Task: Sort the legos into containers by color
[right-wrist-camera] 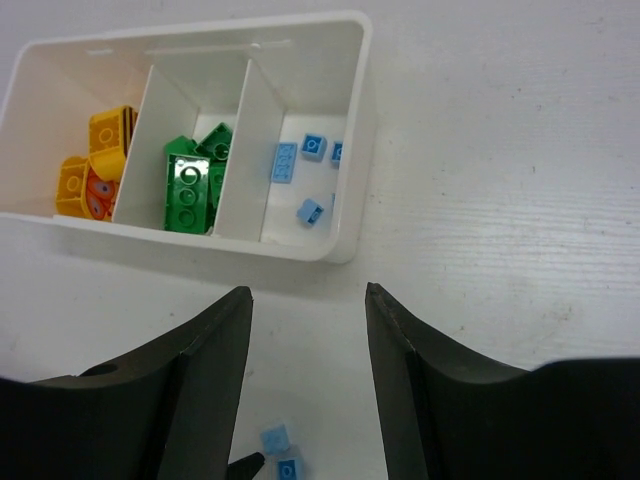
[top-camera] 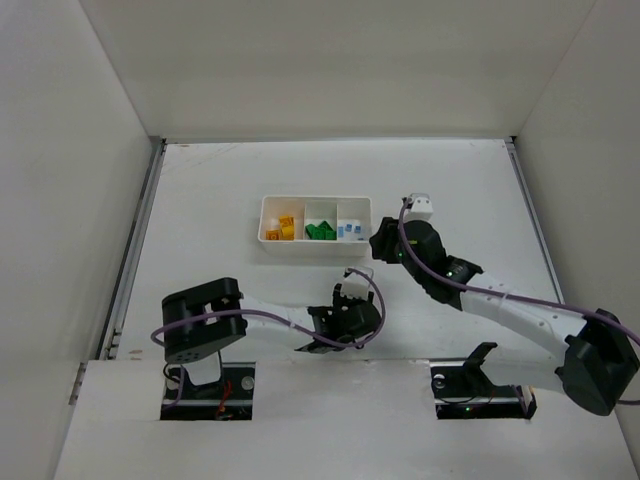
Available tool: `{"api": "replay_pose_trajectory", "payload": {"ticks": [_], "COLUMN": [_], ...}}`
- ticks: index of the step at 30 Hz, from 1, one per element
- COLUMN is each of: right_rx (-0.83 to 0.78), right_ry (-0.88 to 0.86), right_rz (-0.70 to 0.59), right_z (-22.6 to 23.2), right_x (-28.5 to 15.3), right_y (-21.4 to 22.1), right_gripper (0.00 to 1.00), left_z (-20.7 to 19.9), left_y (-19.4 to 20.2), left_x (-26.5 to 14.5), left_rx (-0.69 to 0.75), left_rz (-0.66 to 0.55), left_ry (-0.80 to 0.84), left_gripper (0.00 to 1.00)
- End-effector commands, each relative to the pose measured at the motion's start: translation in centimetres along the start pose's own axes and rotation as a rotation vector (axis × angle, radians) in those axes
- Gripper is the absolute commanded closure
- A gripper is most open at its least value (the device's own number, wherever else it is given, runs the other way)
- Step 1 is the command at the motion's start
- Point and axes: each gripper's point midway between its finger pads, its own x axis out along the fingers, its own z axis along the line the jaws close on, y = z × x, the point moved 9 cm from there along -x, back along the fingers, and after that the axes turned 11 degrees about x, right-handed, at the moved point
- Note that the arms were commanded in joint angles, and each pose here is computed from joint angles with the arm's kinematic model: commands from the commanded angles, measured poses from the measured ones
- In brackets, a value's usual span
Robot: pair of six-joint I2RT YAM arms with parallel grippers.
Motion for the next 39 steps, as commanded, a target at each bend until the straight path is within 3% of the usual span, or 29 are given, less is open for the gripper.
{"api": "replay_pose_trajectory", "payload": {"ticks": [1,11,21,31,39], "right_rx": [0.049,0.067,0.092,0.075,0.091], "right_ry": [-0.054,-0.034,-0.022,-0.004,-0.047], "right_rz": [-0.039,0.008,-0.011,0.033,0.148], "right_z": [0.4,-1.1,-1.8,-2.3,-1.9], "right_x": [-0.8,-0.7,-1.4,-1.8,-3.4], "right_y": [-0.6,1.4,1.6,2.9,6.9], "right_gripper": [0.45,0.45,0.45,0.59,0.62], "left_z": [-0.3,-0.6,-0.4,2.8,8.0], "left_y": [-1.1,-0.6,-0.9,-6.5,-12.9], "left_x": [0.5,1.4,0.9,-3.7,-2.1], "left_rx": [-0.008,0.020,-0.001,-0.142,-0.246], "left_rz": [-0.018,-0.006,-0.007,-0.139,-0.226], "left_ry": [-0.032,-0.053,-0.033,0.073,0.032], "left_gripper": [0.62,0.66,0.85,0.87,0.86]}}
